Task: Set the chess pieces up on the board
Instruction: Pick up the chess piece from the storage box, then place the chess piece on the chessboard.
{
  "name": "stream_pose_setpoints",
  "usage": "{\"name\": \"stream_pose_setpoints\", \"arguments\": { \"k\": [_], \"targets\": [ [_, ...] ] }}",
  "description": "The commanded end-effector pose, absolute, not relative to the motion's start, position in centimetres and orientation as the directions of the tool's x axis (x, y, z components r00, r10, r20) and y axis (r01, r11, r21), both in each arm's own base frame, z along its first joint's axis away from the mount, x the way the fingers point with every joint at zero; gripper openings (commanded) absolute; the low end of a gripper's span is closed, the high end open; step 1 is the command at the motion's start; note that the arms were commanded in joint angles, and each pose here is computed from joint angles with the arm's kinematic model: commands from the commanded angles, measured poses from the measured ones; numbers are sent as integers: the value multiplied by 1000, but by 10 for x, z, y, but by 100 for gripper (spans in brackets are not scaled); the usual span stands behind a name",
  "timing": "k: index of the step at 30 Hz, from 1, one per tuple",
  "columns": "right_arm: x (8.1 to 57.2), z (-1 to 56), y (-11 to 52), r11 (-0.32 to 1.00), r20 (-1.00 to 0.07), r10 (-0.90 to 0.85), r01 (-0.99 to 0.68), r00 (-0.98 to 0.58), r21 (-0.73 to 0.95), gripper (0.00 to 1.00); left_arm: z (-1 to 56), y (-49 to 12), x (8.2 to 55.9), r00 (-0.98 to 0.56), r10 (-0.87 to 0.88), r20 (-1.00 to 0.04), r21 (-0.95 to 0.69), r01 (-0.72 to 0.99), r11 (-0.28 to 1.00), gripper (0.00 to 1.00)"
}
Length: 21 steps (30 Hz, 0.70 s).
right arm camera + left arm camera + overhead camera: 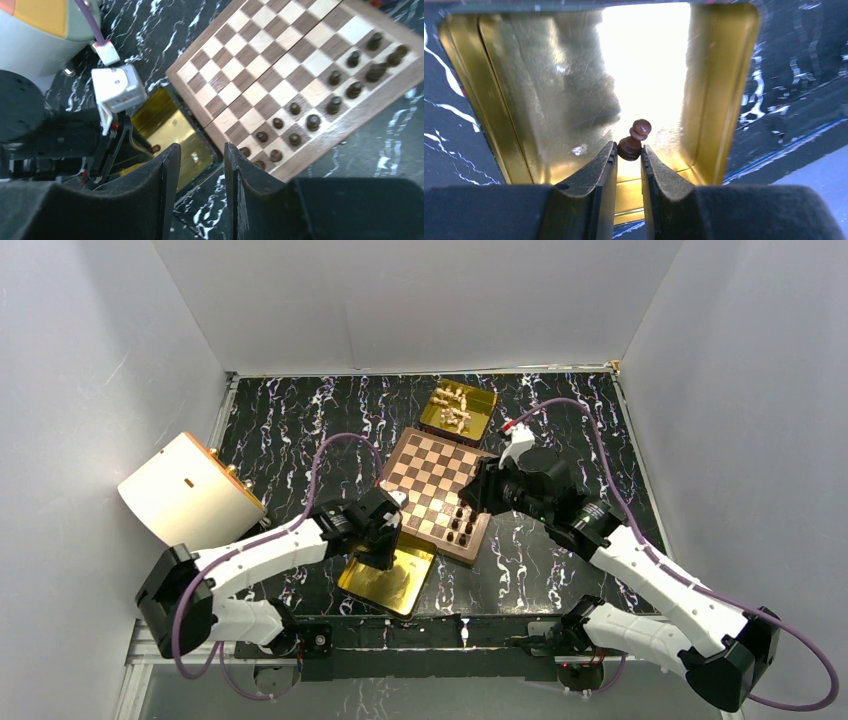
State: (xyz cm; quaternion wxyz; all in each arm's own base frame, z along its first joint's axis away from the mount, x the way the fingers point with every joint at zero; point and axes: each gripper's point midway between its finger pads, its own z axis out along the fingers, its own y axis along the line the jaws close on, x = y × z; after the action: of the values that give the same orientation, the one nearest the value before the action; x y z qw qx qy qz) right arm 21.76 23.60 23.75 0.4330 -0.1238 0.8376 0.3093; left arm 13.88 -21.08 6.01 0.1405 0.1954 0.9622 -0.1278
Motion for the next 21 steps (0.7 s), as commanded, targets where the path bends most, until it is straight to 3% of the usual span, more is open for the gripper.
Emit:
{"name": "stream_pose_setpoints", "arguments": {
  "k": [1, 11, 21],
  "targets": [
    [204, 242, 264, 664, -736, 99, -507, -669, 550, 46, 104, -232, 156, -813, 316, -490, -255, 480, 839, 9],
    [170, 227, 316, 444, -540, -36, -498, -841, 745, 45, 156, -254, 159, -660, 294, -691, -320, 644, 694, 10],
    [150, 217, 339, 313, -431, -150, -456, -890, 833, 45, 165, -261, 150, -627, 298, -720, -348, 697, 627, 9]
  ]
}}
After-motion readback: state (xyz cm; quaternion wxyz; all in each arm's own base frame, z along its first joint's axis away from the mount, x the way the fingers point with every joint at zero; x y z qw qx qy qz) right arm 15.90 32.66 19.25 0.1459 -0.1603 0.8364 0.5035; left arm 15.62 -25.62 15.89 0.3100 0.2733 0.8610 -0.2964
